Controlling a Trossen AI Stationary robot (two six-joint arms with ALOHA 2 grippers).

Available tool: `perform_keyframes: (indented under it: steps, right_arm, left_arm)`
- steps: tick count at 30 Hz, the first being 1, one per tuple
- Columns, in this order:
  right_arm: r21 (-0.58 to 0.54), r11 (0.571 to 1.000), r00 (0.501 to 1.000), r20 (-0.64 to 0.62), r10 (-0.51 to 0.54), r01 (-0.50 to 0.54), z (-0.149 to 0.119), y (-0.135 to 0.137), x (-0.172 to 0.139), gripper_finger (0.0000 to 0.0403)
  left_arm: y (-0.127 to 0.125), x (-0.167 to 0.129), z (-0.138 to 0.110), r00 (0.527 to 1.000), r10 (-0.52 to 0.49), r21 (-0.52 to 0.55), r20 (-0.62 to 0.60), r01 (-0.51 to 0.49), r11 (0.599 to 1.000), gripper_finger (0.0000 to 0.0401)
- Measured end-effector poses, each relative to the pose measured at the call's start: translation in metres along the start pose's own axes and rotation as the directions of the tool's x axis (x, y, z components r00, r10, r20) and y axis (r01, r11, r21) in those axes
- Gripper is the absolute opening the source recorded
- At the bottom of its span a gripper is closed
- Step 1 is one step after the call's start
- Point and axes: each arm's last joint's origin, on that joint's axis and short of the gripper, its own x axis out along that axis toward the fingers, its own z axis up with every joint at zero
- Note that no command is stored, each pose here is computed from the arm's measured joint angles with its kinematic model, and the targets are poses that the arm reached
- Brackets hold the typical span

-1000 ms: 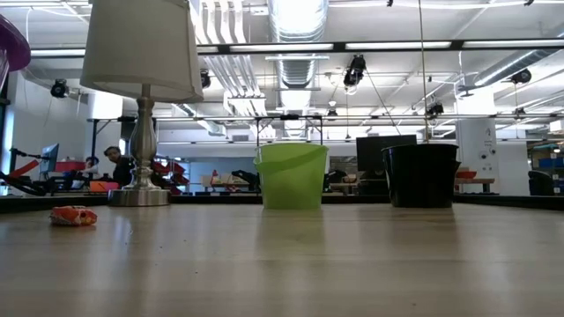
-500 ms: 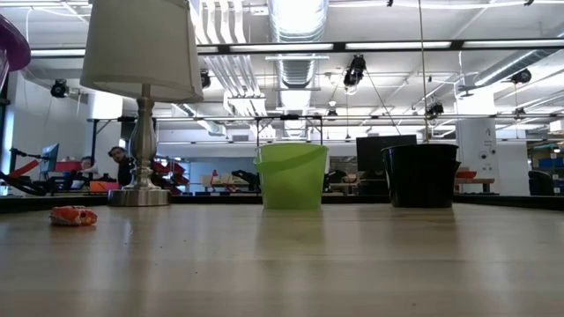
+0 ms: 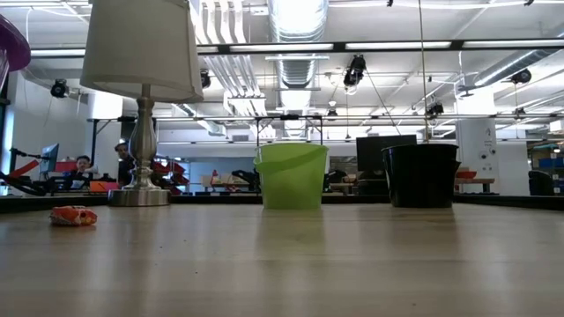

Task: Sort candy
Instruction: Put the green gummy into the violet bucket

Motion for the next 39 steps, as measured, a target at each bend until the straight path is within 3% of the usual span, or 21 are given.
perform_keyframes:
  steps: [6, 11, 16, 25, 34, 39]
  right_arm:
    - [-0.029, 0.999, 0.979, 0.201, -0.020, 0.026, 0.056, 0.001, -0.030, 0.0013]
    - [-0.071, 0.995, 0.925, 0.378, -0.033, 0.065, 0.110, -0.006, -0.062, 0.0012]
    - [-0.132, 0.985, 0.883, 0.469, -0.035, 0.109, 0.148, -0.019, -0.090, 0.0012]
    - [-0.243, 0.963, 0.835, 0.549, 0.038, 0.116, 0.181, -0.026, -0.129, 0.0012]
    - [-0.289, 0.950, 0.788, 0.610, 0.089, 0.117, 0.198, -0.031, -0.154, 0.0012]
    - [-0.274, 0.954, 0.774, 0.629, 0.080, 0.124, 0.206, -0.039, -0.159, 0.0012]
  left_arm:
    - [0.010, 0.004, 0.013, 0.998, 0.035, -0.053, 0.055, -0.032, 0.998, 0.0118]
    - [0.022, 0.009, 0.026, 0.993, 0.067, -0.122, 0.101, -0.054, 0.991, 0.0139]
    - [0.018, 0.008, 0.038, 0.980, 0.004, -0.006, 0.197, -0.003, 1.000, 0.0152]
    - [0.012, 0.004, 0.056, 0.931, -0.080, 0.085, 0.356, 0.053, 0.995, 0.0153]
    - [0.023, 0.007, 0.069, 0.914, -0.065, 0.116, 0.400, 0.020, 0.993, 0.0153]
    - [0.026, 0.009, 0.074, 0.911, -0.121, 0.163, 0.395, 0.060, 0.985, 0.0153]
